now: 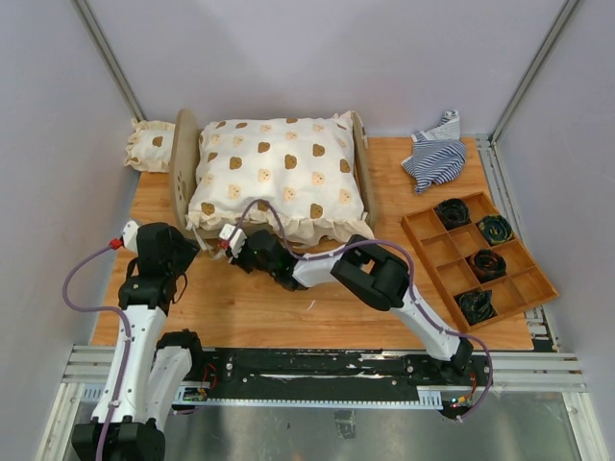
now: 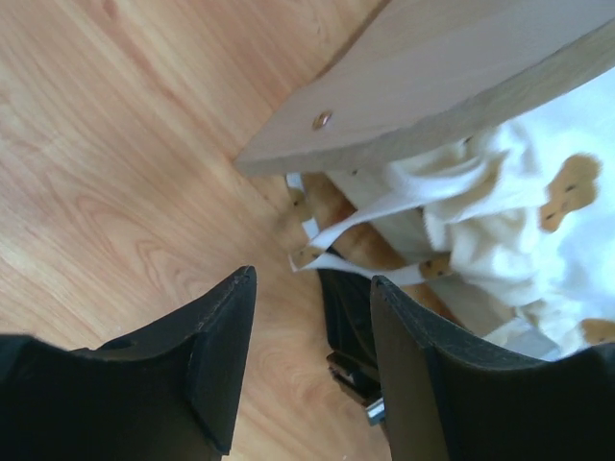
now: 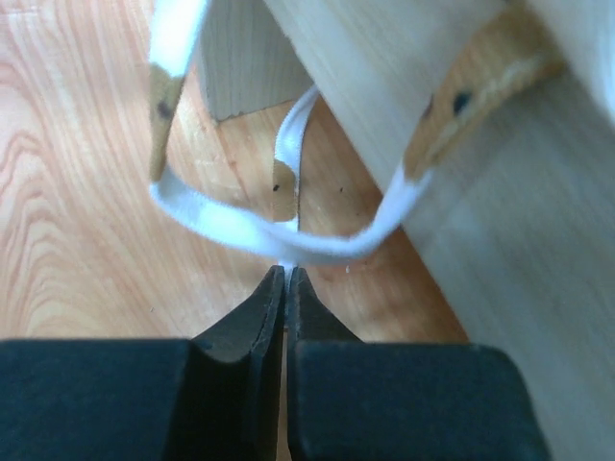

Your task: Set up the pet bed

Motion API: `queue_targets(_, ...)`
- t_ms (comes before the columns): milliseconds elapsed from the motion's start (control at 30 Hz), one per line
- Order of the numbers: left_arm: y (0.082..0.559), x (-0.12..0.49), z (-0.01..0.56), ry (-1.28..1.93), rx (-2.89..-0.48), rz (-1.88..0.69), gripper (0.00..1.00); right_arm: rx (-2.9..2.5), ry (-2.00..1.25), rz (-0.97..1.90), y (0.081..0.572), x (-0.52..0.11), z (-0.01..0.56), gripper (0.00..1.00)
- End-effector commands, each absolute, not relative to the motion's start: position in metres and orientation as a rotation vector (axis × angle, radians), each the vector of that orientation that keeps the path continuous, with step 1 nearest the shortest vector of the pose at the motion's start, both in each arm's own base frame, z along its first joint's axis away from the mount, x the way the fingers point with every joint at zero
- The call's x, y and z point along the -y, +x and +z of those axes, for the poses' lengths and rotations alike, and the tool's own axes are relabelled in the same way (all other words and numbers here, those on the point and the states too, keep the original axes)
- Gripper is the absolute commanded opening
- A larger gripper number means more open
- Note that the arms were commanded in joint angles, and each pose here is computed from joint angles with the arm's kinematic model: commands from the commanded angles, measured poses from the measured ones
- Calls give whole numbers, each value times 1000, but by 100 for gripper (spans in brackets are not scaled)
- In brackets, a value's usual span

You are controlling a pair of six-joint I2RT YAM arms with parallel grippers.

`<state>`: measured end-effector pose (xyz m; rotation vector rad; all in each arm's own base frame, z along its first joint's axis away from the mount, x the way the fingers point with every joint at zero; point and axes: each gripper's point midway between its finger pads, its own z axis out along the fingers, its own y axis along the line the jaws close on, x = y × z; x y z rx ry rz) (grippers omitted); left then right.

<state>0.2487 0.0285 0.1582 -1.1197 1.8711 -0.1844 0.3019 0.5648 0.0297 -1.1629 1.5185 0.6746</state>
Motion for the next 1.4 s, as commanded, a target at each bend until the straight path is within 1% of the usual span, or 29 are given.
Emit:
queue_targets(0,252,-4,144,-1064,-1937,-334,54,-1490,-1164,747,281,-553,38,0)
queue_targets(167,249,3,125,-1047,-1952,-374,57,-1461,-1141,795,260,-532,65,0)
queue_targets(367,264,27,98,-979,-1961,-545,62,-1434,-1109,803,257,-526,91,0)
queue_targets(500,271,25,82,-980,-1988,-528,63,-1423,-1097,810,255,-524,102,0)
queue_targets(600,276,14,74,-994,-1989,-449,61,-1414,-1092,827,254,-525,108,0)
queue_targets(633,277,9,71,-1006,-1986,-415,59,-1408,-1089,837,252,-525,110,0)
queue_targets(667,277,3,68,-1023,-1986,-372,54,-1404,-1082,842,252,-525,112,0)
queue_targets(700,275,-4,66,-1020,-1993,-314,45,-1404,-1078,843,252,-525,113,0)
queue_targets(767,271,-21,65,-1052,-1973,-198,22,-1404,-1073,832,254,-525,114,0)
queue_targets(800,269,-32,67,-1070,-1951,-124,7,-1405,-1070,821,255,-524,114,0)
queue_targets(833,267,-39,69,-1074,-1944,-78,1,-1406,-1062,810,257,-523,115,0)
queue_targets(867,265,-43,73,-1071,-1942,-46,0,-1405,-1053,797,259,-521,116,0)
queue_targets(1133,241,-70,129,-1133,-1876,140,0,-1452,-1023,721,279,-511,105,0)
queue_targets(1167,239,-71,134,-1138,-1862,141,0,-1452,-1019,724,280,-510,107,0)
queue_targets(1233,244,-57,136,-1118,-1862,26,2,-1447,-1018,736,280,-511,109,0)
queue_targets(1267,248,-44,134,-1108,-1861,-75,10,-1438,-1015,746,278,-511,111,0)
queue_targets(1333,254,-19,129,-1074,-1843,-277,32,-1428,-1010,757,277,-512,115,0)
queue_targets(1367,256,-10,126,-1045,-1823,-353,38,-1430,-1014,755,277,-512,115,0)
